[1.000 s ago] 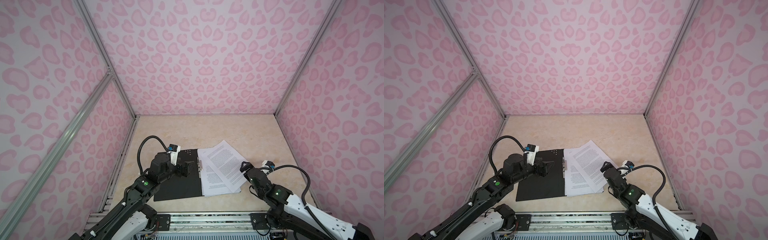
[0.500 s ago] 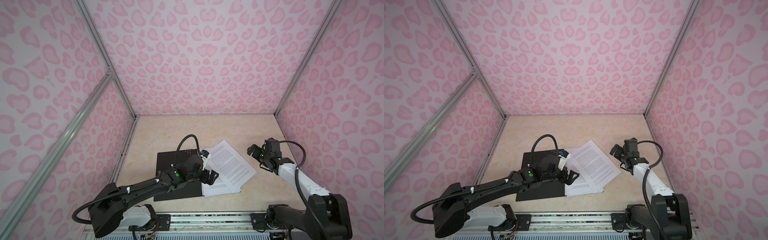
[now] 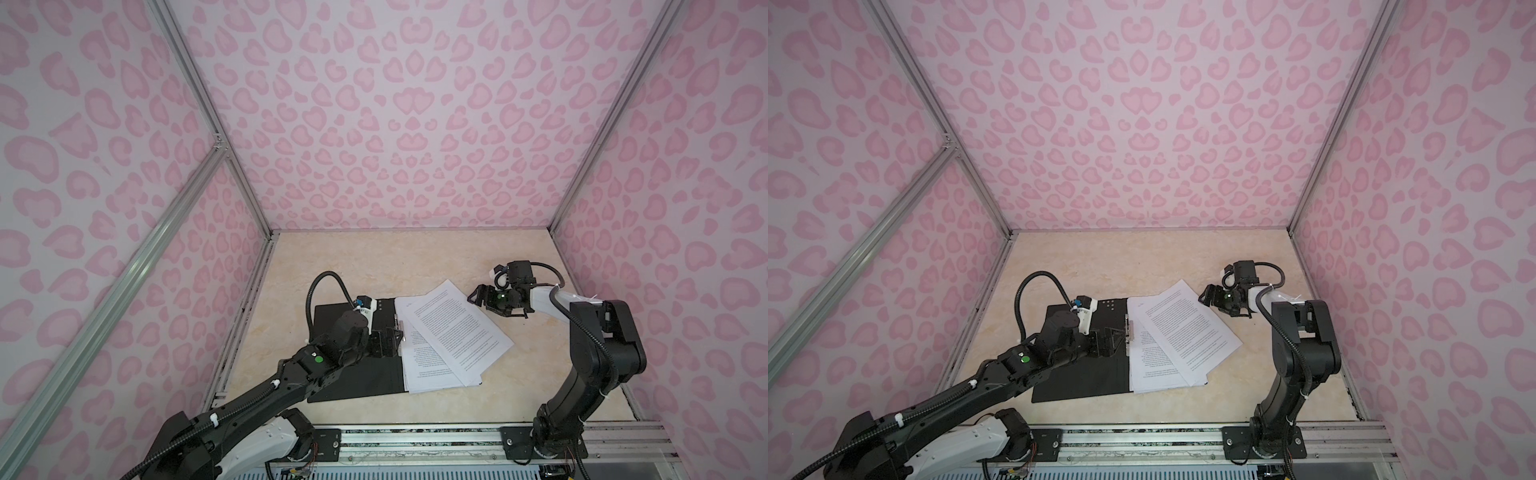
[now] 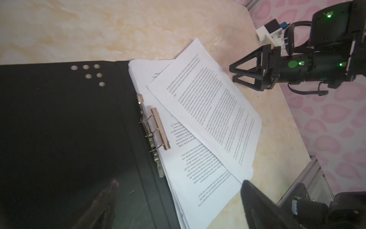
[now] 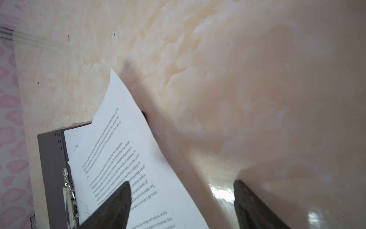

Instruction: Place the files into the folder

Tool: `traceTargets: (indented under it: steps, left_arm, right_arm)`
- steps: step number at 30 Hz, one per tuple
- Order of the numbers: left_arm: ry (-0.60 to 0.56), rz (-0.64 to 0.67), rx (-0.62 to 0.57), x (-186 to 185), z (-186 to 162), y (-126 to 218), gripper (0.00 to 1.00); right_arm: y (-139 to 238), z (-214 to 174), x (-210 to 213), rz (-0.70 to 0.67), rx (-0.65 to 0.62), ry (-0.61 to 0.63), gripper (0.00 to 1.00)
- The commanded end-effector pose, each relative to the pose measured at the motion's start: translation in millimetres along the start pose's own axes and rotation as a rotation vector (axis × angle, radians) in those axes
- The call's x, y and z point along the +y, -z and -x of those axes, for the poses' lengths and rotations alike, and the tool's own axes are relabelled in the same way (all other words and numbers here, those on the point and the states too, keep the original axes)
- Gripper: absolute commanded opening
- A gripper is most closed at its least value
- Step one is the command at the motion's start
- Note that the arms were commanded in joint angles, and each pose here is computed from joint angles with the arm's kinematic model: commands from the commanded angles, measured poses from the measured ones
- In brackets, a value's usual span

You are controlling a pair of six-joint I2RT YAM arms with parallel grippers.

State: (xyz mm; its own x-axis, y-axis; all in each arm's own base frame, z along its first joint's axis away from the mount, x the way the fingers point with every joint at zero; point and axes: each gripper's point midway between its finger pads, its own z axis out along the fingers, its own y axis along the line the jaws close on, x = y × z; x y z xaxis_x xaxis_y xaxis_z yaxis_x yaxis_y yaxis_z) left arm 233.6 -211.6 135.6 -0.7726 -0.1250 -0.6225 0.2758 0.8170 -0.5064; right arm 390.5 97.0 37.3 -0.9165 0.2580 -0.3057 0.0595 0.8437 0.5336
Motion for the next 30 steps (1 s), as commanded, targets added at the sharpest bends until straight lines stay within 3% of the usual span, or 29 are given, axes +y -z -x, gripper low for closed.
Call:
traceTargets:
  steps: [1, 16, 25, 30]
  left_arm:
    - [0.069, 0.002, 0.019, 17.7, -7.1, 7.9, 0.97]
    - [0.071, 0.033, 0.014, 40.7, -0.5, 16.3, 0.97]
    - [0.069, 0.030, 0.003, 40.5, 3.2, 20.2, 0.97]
    - [0.073, 0.036, 0.000, 42.1, 3.5, 21.1, 0.97]
  right_arm:
    - [-5.8, -18.0, -4.7, -0.001, 0.074, 0.003, 0.84]
    - [-7.4, -45.7, 3.6, 0.122, 0.131, -0.067, 0.61]
    - [-0.7, -53.7, 10.2, 0.186, 0.117, -0.109, 0.24]
    - [6.2, -57.9, 18.8, 0.241, 0.097, -0.130, 0.13]
